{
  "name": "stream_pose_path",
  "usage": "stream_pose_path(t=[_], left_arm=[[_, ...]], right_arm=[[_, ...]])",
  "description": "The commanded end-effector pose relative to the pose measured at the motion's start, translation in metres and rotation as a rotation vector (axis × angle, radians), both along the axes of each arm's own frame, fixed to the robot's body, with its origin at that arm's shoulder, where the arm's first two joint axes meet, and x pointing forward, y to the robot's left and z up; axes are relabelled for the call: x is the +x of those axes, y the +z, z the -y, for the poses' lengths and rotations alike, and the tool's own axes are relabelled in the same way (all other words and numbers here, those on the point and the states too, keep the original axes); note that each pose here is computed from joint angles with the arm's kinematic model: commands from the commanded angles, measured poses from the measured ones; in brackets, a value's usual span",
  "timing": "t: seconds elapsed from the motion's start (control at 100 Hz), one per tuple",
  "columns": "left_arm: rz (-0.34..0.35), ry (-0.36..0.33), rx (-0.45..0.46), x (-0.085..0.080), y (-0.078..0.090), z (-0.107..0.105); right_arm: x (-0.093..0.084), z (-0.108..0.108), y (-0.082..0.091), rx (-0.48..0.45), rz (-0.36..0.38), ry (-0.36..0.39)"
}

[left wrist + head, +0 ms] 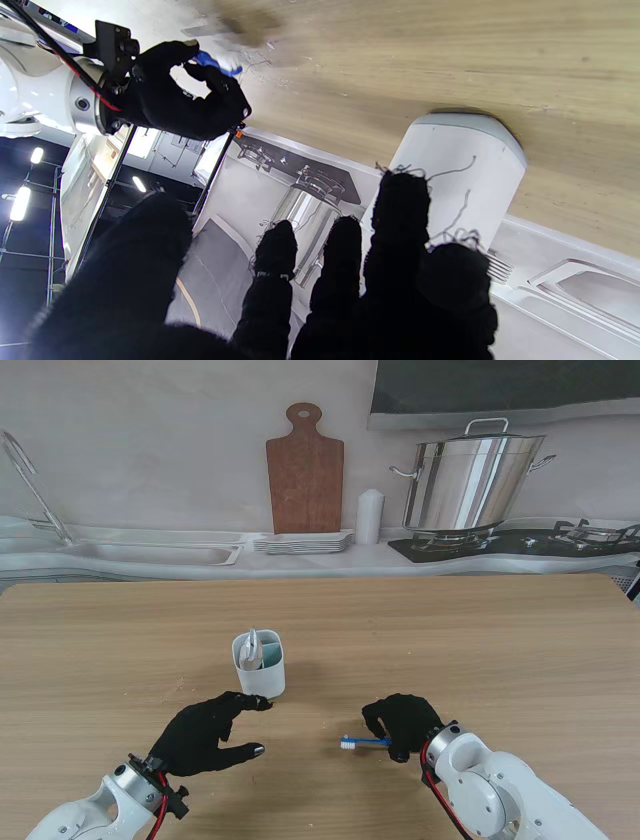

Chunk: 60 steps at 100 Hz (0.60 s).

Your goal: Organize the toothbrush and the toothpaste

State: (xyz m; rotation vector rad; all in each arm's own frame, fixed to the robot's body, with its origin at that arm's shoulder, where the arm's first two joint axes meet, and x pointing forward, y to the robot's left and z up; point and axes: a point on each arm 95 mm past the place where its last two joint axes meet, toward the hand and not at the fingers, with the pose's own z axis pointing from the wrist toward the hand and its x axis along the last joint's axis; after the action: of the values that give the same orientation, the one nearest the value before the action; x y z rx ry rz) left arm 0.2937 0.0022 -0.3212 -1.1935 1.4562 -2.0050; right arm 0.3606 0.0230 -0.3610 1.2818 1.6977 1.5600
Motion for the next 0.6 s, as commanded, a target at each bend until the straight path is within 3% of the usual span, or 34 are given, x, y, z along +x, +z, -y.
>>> stream_pose_path(t=[0.0,0.31,0.59], left_arm=[[-0.003,-0.012,0.004,-0.002,0.002,0.002],[0.010,0.002,0.016,-0.003,0.005,-0.004],[0.021,0.035,0.036,-0.004,0.007,-0.015]], right_arm=[[-0.004,-0.009,0.007,0.044,-0.008,-0.016],[0.001,-0.022,0.044,0.260,-0.010,-0.123],[0.016,-0.044,0.074,0.494,-0.036,-0.171]])
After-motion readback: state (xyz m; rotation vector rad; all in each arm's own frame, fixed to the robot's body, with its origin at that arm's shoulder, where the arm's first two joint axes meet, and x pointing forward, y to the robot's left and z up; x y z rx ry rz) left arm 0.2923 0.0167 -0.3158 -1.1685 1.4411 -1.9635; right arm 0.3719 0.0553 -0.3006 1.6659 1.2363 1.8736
